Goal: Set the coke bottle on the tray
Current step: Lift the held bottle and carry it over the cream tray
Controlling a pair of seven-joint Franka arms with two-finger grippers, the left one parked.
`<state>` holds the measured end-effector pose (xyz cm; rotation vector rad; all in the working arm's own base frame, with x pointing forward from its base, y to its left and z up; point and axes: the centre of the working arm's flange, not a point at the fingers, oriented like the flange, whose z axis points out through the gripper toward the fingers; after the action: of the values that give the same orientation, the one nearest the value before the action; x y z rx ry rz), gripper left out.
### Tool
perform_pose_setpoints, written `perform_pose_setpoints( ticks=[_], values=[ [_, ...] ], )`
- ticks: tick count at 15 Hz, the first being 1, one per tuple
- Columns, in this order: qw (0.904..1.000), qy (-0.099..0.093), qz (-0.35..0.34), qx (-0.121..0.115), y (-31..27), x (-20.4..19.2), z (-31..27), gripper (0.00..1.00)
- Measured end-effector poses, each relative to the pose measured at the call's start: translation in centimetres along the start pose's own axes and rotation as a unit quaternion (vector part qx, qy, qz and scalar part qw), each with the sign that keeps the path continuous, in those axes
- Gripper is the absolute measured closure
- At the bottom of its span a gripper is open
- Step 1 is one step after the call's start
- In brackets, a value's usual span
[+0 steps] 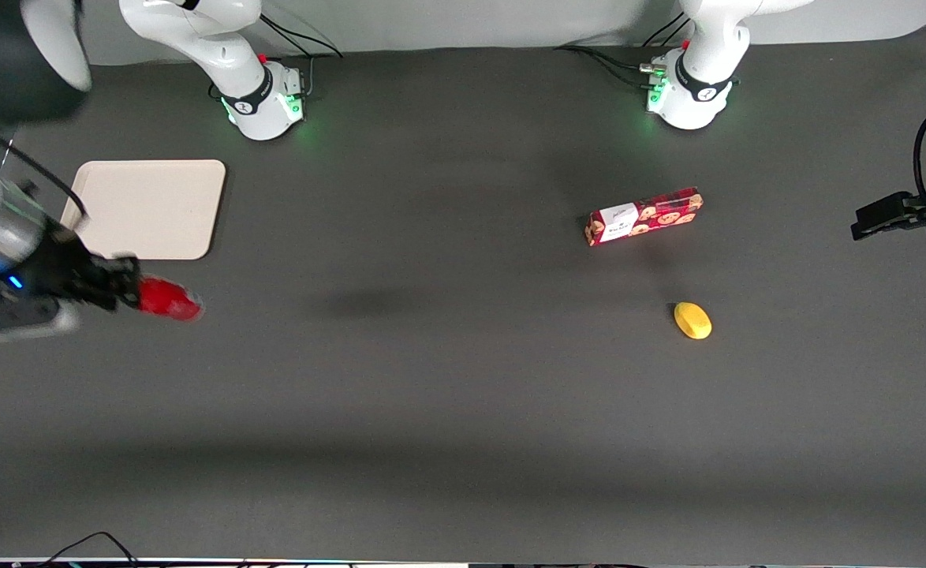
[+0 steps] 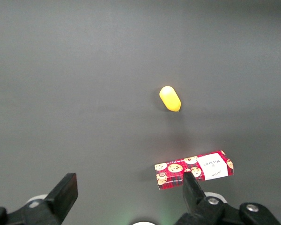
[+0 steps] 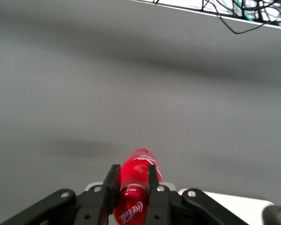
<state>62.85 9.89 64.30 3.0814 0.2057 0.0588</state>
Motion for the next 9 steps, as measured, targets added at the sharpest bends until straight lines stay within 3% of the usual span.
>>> perform_pose_setpoints(
  ticks=[2,4,9],
  values=[
    [0.9995,-0.007,-0.03,-0.008,3.3,-3.6,-4.3,0.72],
    [0.9978,-0.03,-0.058,-0.014,9.6,-7.5,-6.9,0.72],
    [0.9937,-0.078,-0.08,0.01,22.7,-15.0,-6.7,0.72]
  ],
)
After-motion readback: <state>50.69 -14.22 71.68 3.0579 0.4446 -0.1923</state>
